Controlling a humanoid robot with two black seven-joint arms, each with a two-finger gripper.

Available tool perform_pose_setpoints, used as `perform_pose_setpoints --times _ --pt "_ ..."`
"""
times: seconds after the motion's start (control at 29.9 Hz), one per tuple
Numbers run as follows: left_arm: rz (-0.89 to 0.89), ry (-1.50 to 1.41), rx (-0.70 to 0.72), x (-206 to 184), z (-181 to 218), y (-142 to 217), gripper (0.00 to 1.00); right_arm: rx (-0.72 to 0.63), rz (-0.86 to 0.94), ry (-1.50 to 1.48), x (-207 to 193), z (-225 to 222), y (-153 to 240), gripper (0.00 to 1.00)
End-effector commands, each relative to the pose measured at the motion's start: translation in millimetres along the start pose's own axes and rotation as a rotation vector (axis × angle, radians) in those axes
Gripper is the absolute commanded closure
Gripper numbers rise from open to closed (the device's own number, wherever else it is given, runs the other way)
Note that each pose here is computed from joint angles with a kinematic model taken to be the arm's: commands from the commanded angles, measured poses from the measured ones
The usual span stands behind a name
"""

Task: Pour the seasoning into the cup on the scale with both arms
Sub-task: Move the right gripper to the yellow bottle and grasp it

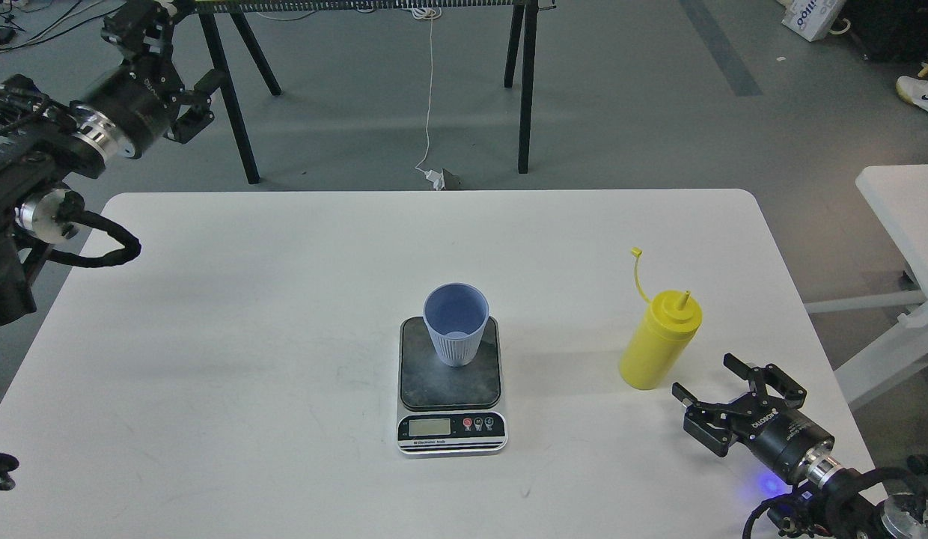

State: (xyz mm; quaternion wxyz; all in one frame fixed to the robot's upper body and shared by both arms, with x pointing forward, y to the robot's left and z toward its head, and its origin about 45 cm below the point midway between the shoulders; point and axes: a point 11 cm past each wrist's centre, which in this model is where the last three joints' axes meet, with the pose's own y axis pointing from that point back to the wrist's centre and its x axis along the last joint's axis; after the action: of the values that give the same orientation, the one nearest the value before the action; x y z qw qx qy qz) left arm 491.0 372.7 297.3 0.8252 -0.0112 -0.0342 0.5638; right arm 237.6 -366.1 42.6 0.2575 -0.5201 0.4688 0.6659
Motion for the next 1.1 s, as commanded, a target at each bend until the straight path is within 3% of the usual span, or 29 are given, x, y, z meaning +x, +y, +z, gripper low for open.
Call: perform_pose_setpoints --times 0.0,1.07 --pt "-0.001 0.002 0.005 -1 -3 1 0.00 -0.020 -0.003 0.004 1 9 -8 0.01" --pt "0.005 0.010 0.030 0 -15 8 0.00 -0.052 -0.010 0.032 -6 26 -58 0.01"
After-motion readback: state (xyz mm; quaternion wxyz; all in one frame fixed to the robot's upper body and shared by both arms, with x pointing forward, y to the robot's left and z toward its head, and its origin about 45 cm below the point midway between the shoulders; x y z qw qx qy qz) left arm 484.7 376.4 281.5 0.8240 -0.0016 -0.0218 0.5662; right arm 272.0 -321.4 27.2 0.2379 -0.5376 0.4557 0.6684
